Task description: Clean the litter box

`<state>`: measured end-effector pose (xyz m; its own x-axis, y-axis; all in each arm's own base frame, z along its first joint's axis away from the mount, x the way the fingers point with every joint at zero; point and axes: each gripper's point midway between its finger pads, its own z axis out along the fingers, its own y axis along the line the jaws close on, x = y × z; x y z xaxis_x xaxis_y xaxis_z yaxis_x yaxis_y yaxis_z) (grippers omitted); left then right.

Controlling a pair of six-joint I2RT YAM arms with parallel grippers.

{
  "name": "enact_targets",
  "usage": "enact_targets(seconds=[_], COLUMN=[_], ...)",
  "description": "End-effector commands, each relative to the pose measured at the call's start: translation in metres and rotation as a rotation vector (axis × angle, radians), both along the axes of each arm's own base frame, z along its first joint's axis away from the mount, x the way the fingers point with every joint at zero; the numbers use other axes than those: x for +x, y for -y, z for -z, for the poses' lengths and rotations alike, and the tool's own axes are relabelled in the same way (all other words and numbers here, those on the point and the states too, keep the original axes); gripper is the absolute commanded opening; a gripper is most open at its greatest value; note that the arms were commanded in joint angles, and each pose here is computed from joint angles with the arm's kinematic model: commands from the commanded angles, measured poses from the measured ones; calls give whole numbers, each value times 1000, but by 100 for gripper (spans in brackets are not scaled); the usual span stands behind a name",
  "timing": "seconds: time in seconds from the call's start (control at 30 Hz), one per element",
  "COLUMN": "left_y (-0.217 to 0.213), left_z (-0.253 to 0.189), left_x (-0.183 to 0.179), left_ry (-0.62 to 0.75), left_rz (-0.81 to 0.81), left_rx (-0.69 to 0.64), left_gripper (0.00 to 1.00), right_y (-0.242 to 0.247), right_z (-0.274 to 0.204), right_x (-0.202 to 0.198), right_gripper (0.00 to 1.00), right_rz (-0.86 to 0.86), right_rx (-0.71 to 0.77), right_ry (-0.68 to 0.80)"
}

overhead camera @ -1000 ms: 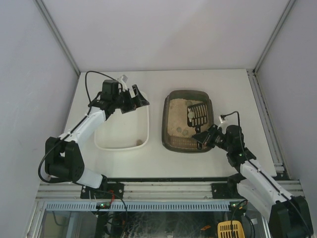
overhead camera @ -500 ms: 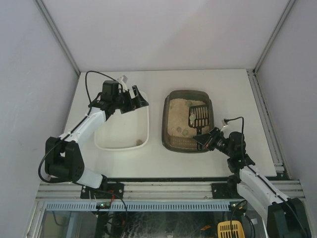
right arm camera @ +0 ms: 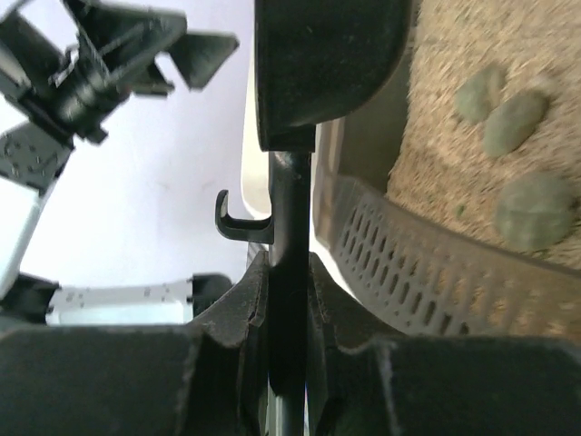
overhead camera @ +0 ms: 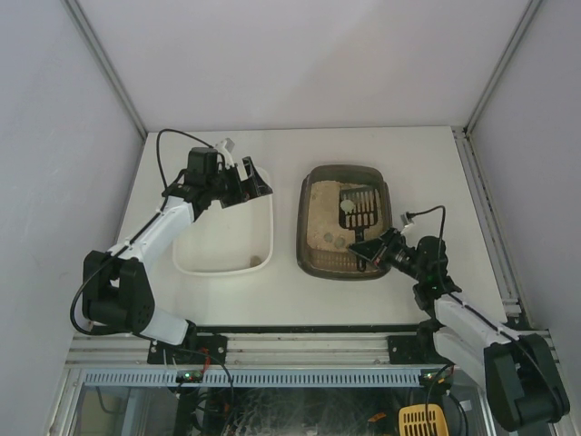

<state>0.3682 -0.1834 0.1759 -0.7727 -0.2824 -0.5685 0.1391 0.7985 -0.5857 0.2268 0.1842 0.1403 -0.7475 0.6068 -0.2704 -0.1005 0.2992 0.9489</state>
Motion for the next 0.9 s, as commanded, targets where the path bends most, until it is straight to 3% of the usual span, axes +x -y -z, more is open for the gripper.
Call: enact_targets(seconds=[0.0, 0.07, 0.23, 0.33, 0.6, 0.67, 0.8, 0.87], left_y=[-2, -2, -1, -2, -3, -16, -84, -110], left_z=[-10, -10, -8, -8, -11, -18, -61, -84], left_x=[0, -1, -1, -1, -1, 7, 36, 41], left_ry=[60, 63, 59, 61, 77, 108, 246, 280], left_rz=[14, 15, 19, 20, 24, -21, -203, -252], left_rx=[2, 5, 6, 7, 15, 68, 369, 386], left_gripper=[98, 98, 98, 98, 99, 99, 100, 100], right_y=[-6, 7, -16, -8, -33, -37, -56, -65], right_z=[-32, -31, -39, -46, -47, -47, -42, -39], right_x=[5, 8, 5, 10, 12, 17, 20, 18], right_gripper=[0, 0, 0, 0, 0, 0, 0, 0], right_rz=[-29, 16, -90, -49, -115, -122, -149, -173], right_rx=[64, 137, 157, 205, 134, 84, -80, -160], right_ry=[131, 116, 123, 132, 136, 129, 97, 78])
